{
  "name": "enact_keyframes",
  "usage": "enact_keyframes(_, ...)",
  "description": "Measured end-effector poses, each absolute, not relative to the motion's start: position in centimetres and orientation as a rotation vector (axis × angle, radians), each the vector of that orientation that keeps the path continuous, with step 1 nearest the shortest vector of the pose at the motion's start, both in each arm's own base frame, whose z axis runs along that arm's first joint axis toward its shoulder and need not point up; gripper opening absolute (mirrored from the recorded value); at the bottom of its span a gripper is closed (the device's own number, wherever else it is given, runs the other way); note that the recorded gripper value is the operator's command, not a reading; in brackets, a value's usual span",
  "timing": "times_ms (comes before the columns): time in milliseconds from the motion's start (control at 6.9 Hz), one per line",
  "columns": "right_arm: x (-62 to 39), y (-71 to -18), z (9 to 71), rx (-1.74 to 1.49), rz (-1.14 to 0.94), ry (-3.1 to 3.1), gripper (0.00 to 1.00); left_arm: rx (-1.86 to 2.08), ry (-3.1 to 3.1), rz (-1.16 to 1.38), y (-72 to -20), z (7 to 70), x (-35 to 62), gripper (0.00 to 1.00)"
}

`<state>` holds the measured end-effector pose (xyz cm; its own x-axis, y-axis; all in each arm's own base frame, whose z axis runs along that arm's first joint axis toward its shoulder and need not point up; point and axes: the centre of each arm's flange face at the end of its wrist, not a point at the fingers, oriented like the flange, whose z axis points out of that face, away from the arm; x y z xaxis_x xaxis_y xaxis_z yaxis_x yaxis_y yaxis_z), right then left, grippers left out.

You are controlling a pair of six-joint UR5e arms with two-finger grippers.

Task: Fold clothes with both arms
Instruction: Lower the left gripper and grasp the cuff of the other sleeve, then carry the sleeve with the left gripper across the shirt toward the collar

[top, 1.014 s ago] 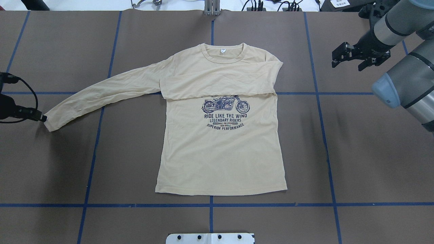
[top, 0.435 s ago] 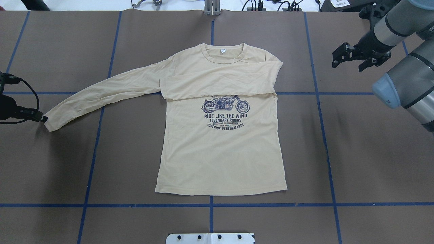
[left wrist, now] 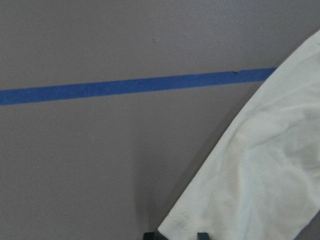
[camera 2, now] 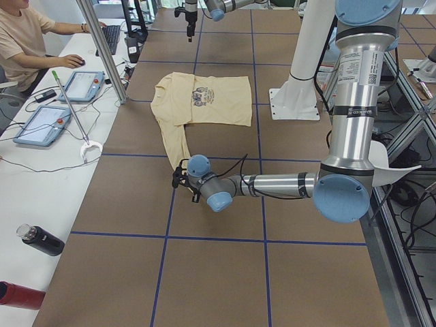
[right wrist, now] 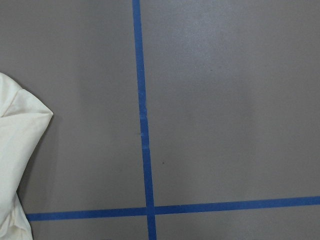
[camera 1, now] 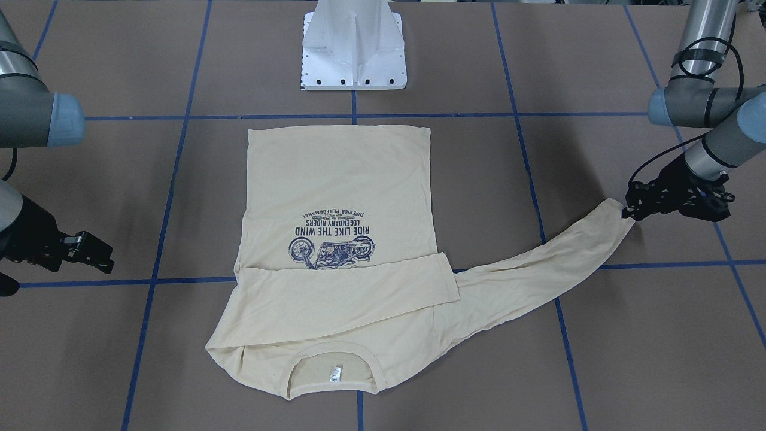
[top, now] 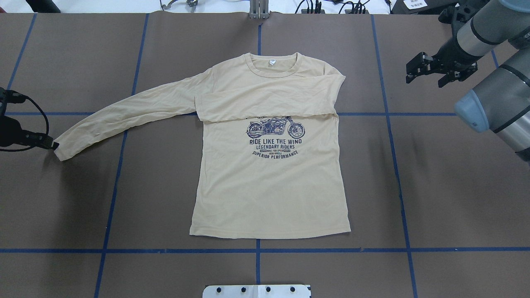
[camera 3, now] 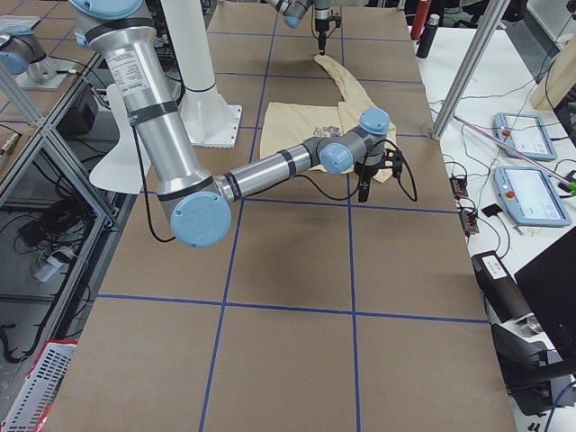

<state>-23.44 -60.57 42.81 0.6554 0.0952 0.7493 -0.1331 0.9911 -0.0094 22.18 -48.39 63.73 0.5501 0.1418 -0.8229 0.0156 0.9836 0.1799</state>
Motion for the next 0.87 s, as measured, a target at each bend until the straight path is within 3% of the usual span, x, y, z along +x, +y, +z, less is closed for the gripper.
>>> enact_keyframes(145, -23.43, -60.55, 42.86, 0.047, 0.129, -0.846, 0.96, 0.172, 0.986, 0.077, -48.40, 63.73, 22.31, 0.40)
enact_keyframes(435, -23.42, -60.51, 42.97, 0.046, 0.130, -0.845, 0.96, 0.172, 0.986, 0.077, -48.46, 63.70, 22.38, 0.00)
enact_keyframes(869, -23.38, -60.45, 43.14, 0.044, 0.130, -0.844, 0.95, 0.181, 0.988, 0.079, -48.46, 63.47, 22.39, 0.00)
